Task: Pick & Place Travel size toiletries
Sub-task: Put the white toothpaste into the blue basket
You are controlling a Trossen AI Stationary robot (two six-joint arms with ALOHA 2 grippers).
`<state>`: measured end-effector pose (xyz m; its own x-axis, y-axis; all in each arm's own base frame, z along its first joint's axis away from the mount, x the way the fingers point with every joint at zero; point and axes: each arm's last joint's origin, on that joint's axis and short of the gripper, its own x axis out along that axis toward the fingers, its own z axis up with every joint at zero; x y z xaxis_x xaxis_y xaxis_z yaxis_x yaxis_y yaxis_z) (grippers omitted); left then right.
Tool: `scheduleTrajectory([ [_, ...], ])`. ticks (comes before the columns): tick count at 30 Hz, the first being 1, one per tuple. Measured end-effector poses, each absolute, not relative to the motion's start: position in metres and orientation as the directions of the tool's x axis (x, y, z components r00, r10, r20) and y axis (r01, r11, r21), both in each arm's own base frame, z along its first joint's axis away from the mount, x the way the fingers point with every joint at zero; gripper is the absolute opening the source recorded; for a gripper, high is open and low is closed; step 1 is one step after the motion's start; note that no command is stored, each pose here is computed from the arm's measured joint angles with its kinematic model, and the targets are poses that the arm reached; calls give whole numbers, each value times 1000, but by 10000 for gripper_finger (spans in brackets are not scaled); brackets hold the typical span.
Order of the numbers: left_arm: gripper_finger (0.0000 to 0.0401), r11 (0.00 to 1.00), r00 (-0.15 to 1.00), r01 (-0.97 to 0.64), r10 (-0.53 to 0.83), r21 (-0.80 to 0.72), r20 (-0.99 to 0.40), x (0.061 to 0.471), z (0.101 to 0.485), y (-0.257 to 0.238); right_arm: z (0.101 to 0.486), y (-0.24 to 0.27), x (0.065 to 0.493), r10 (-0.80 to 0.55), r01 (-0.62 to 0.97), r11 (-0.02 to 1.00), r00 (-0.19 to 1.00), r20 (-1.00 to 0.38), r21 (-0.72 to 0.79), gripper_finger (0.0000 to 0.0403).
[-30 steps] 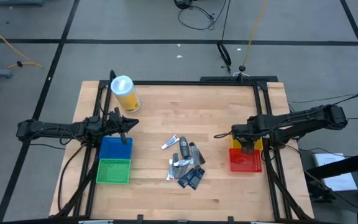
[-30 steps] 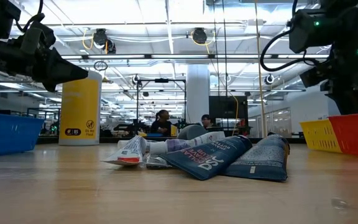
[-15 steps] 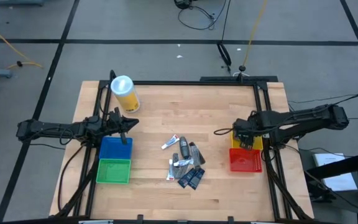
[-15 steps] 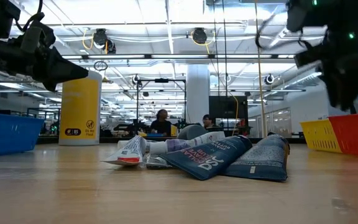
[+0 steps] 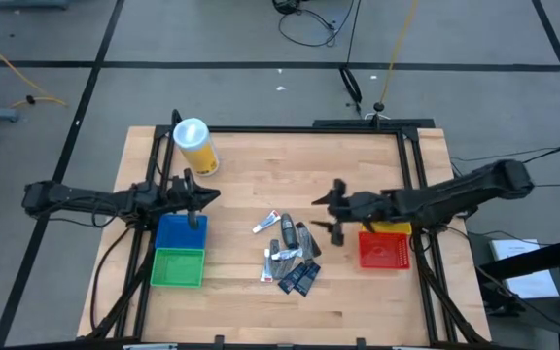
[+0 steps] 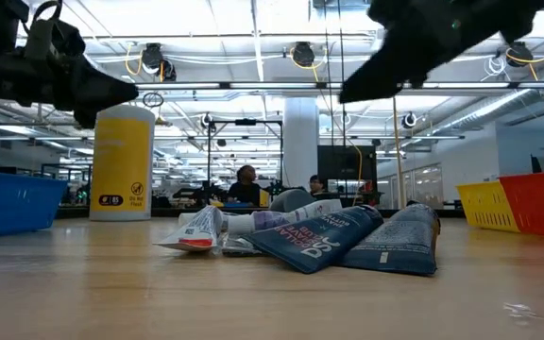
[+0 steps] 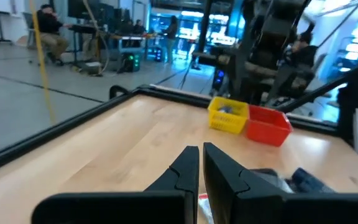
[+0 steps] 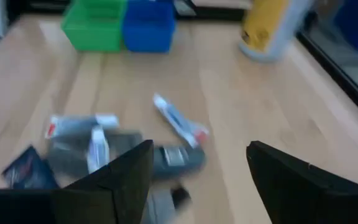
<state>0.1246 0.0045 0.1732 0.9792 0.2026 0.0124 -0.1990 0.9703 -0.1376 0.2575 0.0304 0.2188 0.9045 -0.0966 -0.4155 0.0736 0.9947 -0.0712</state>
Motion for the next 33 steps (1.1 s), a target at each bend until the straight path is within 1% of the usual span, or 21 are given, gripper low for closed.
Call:
scheduleTrajectory([
  [3,21,976,983,-175,181,-126,36,131,174,1,194,36,276,-91,55,994,911,-402,-99,245],
  [6,21,980,985,-159,165,-118,44,139,173,-2,171,39,290,-89,52,994,904,-418,-98,242],
  [8,21,981,986,-156,161,-115,35,144,170,-4,154,41,295,-89,47,993,885,-456,-104,242],
  [13,21,981,982,-175,168,-86,-84,173,179,-9,127,46,297,-86,23,992,837,-540,-122,242],
  [16,21,986,969,-162,150,-44,-195,200,189,-16,124,48,297,-79,17,993,833,-548,-117,242],
  [20,21,991,923,-129,135,41,-360,233,199,-25,123,49,297,-77,13,993,831,-551,-118,242],
  [25,22,990,878,-100,134,97,-460,267,202,-32,124,49,297,-77,15,993,835,-545,-117,242],
  [28,24,991,859,-110,134,77,-495,283,200,-34,124,49,297,-76,15,993,835,-544,-116,242],
  [30,38,990,842,-132,137,47,-522,290,197,-35,124,49,297,-76,15,993,835,-545,-116,242],
  [33,81,986,827,-165,140,3,-545,296,189,-36,124,49,297,-76,15,993,835,-545,-116,242],
])
